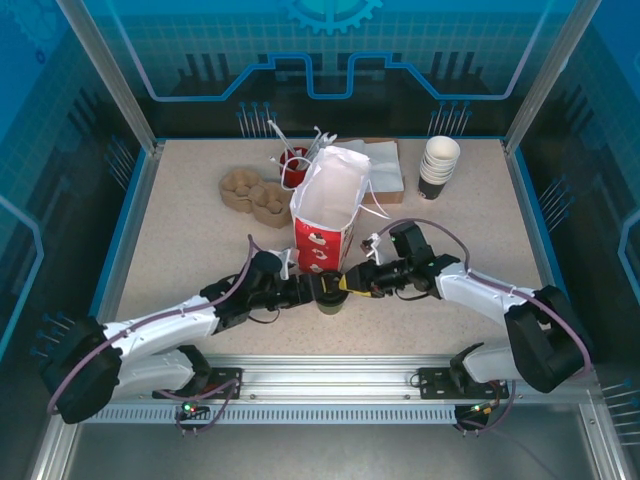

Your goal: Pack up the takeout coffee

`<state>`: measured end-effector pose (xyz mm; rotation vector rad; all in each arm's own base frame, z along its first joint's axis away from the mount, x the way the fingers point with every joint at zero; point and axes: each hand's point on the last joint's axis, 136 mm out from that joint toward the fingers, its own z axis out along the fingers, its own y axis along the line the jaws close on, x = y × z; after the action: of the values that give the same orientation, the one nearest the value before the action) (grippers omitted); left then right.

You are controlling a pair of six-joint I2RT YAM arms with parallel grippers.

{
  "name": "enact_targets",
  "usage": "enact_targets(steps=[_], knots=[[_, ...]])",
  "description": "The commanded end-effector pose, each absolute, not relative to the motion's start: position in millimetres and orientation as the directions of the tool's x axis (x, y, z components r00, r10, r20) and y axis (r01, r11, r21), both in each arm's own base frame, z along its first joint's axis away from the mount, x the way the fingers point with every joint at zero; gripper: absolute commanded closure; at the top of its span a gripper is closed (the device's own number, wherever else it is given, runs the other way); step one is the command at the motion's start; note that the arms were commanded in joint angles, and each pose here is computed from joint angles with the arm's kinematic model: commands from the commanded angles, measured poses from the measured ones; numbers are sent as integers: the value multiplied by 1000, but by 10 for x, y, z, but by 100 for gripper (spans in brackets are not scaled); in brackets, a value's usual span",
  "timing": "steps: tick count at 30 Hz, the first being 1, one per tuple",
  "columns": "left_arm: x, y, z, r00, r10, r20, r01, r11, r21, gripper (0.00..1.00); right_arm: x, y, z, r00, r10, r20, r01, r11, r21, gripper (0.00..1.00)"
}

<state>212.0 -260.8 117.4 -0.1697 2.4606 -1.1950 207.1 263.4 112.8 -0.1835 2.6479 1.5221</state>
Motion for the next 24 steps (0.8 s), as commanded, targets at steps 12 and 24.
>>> enact_targets(steps=[12,24], knots=[[2198,-2456,1379,-884,-307,-353,75,653,-754,39,2057,2568,1092,-989,-79,-123,-146,615,775,43],[2255,-2381,1597,-864,-296,-406,111,675,-729,38,1967,2081,1745,-977,-80,-200,-189,764,617,34]])
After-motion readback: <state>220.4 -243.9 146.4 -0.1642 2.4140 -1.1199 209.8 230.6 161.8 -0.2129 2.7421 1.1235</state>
